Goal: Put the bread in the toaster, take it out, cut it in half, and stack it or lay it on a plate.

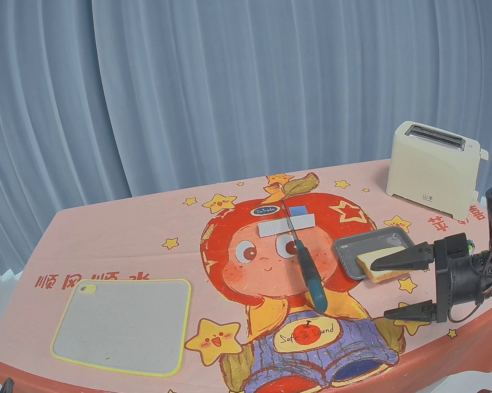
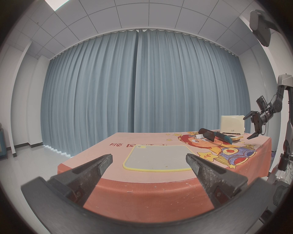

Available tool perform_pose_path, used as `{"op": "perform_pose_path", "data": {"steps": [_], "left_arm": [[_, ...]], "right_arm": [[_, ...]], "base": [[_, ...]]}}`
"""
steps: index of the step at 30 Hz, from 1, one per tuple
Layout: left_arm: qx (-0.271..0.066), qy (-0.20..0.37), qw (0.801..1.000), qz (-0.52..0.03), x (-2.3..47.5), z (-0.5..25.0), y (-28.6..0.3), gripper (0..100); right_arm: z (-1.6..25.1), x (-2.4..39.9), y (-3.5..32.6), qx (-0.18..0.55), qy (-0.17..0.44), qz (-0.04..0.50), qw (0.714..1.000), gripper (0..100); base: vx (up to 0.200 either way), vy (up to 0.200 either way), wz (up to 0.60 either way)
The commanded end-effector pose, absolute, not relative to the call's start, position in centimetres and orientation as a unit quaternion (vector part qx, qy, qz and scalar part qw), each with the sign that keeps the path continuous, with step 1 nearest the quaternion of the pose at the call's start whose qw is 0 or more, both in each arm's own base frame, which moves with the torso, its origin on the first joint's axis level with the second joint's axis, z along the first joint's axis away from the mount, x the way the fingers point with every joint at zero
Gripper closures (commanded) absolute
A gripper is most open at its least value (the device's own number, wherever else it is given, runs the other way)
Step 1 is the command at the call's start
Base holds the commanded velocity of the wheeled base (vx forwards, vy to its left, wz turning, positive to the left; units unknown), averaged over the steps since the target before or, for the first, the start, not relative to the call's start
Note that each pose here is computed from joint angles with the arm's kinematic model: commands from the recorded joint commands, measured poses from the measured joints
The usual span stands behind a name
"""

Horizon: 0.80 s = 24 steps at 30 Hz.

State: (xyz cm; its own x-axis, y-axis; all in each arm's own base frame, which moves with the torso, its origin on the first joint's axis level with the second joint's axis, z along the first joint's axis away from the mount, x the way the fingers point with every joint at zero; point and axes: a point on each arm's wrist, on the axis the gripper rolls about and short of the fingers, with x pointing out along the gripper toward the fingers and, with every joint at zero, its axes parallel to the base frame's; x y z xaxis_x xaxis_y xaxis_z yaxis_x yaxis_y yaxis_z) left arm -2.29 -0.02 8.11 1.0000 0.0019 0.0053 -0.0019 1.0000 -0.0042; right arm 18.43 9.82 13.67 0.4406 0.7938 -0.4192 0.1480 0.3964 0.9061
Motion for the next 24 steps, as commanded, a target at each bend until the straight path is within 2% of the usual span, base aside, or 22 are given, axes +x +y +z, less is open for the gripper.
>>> {"op": "perform_pose_path", "data": {"steps": [1, 10, 16, 24], "left_arm": [[-0.002, -0.002, 1.000, 0.001, -2.3, 7.6, 0.0, 0], [-0.002, -0.002, 1.000, 0.001, -2.3, 7.6, 0.0, 0], [-0.002, -0.002, 1.000, 0.001, -2.3, 7.6, 0.0, 0], [-0.002, -0.002, 1.000, 0.001, -2.3, 7.6, 0.0, 0]], "right_arm": [[13.2, 18.6, 9.8, 0.500, 0.477, 0.229, 0.686, 0], [13.1, 18.8, 9.4, 0.505, 0.473, 0.218, 0.688, 0], [13.0, 19.1, 8.4, 0.540, 0.467, 0.184, 0.675, 0], [12.6, 19.4, 7.8, 0.546, 0.465, 0.167, 0.676, 0]], "base": [[0.000, 0.000, 0.00], [0.000, 0.000, 0.00], [0.000, 0.000, 0.00], [0.000, 0.000, 0.00]]}}
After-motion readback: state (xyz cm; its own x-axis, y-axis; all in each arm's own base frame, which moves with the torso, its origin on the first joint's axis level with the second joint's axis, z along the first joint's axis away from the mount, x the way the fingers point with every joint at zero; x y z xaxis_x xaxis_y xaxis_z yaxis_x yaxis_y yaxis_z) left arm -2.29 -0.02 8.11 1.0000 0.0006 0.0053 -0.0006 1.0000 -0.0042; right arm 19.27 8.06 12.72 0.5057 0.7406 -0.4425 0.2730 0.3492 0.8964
